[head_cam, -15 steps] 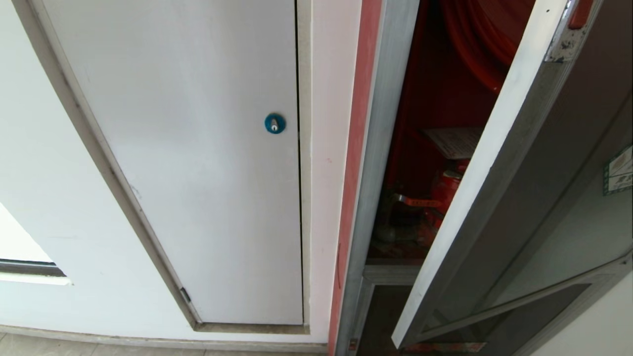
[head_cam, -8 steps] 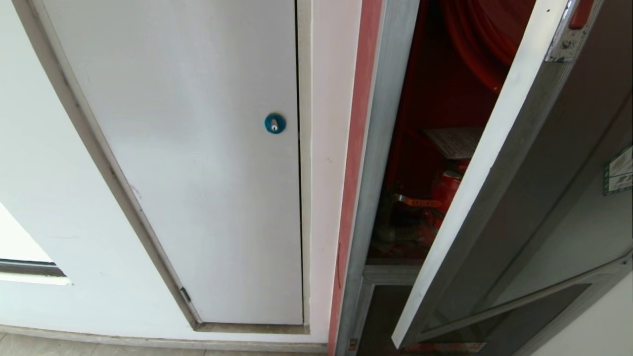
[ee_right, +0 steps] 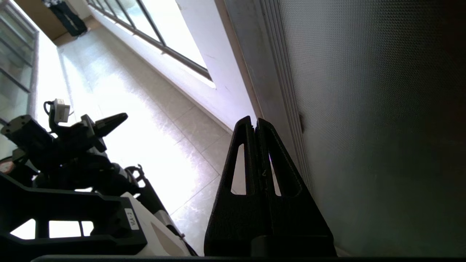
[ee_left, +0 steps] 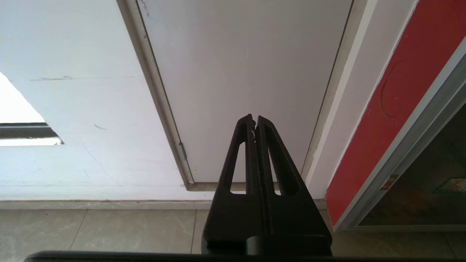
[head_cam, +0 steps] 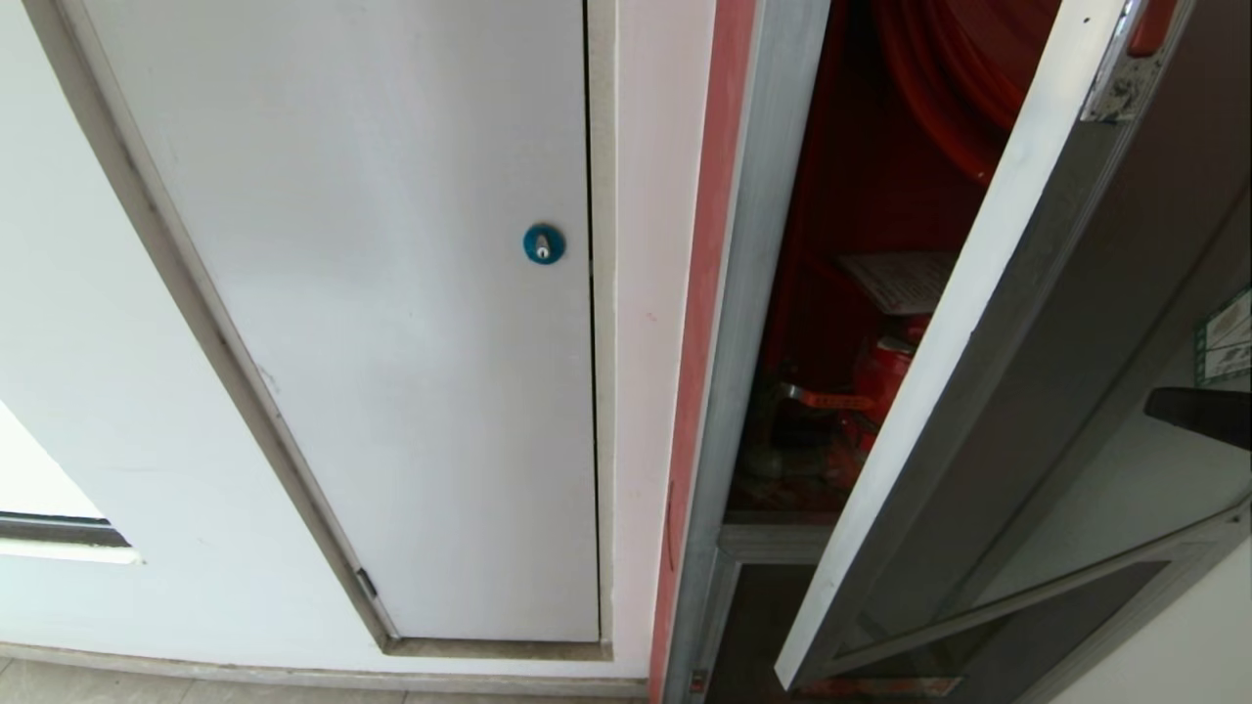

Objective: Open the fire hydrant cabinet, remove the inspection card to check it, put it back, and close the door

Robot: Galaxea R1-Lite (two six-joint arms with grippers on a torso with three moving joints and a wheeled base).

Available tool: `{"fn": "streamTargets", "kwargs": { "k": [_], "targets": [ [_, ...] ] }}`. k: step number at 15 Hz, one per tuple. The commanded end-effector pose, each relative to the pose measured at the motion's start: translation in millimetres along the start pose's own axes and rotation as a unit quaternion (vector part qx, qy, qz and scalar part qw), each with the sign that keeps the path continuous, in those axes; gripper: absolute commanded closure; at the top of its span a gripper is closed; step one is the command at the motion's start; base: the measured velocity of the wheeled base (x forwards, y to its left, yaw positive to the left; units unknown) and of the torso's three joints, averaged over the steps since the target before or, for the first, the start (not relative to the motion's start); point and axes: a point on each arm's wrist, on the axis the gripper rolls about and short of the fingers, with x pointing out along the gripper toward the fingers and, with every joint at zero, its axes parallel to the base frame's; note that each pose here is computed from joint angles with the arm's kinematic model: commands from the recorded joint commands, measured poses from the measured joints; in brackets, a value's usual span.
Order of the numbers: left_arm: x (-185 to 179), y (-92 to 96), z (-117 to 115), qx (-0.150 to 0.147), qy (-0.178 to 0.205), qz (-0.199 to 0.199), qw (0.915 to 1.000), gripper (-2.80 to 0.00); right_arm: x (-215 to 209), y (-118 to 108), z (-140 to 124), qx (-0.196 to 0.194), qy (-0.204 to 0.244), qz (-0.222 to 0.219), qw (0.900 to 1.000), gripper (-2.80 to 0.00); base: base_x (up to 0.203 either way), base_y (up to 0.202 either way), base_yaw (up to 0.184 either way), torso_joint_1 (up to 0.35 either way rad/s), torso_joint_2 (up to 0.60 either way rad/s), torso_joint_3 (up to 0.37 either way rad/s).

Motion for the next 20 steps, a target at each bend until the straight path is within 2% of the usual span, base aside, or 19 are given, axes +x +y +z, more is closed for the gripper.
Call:
{"fn": "streamTargets", "kwargs": {
  "k": [1,5,8,12,20],
  "targets": [
    [0.1,0.0,0.0,0.0,0.001,0.0,1.0,0.0,15.6,-5.1,1.5,0.01,0.018,0.016,1.0,0.0,0.0,0.0,0.0,0.0,0.0,0.0],
    [0.1,0.0,0.1,0.0,0.0,0.0,1.0,0.0,40.0,-3.4,4.2,-0.013,0.028,0.003,1.0,0.0,0.0,0.0,0.0,0.0,0.0,0.0],
    [0.1,0.0,0.0,0.0,0.001,0.0,1.0,0.0,47.7,-6.9,8.0,-0.014,0.03,-0.001,0.999,0.0,0.0,0.0,0.0,0.0,0.0,0.0],
    [0.1,0.0,0.1,0.0,0.0,0.0,1.0,0.0,65.9,-18.0,17.1,-0.033,-0.007,-0.046,0.998,0.0,0.0,0.0,0.0,0.0,0.0,0.0],
    [0.1,0.0,0.1,0.0,0.0,0.0,1.0,0.0,101.5,-27.5,28.3,-0.041,-0.006,-0.071,0.997,0.0,0.0,0.0,0.0,0.0,0.0,0.0]
  ]
}}
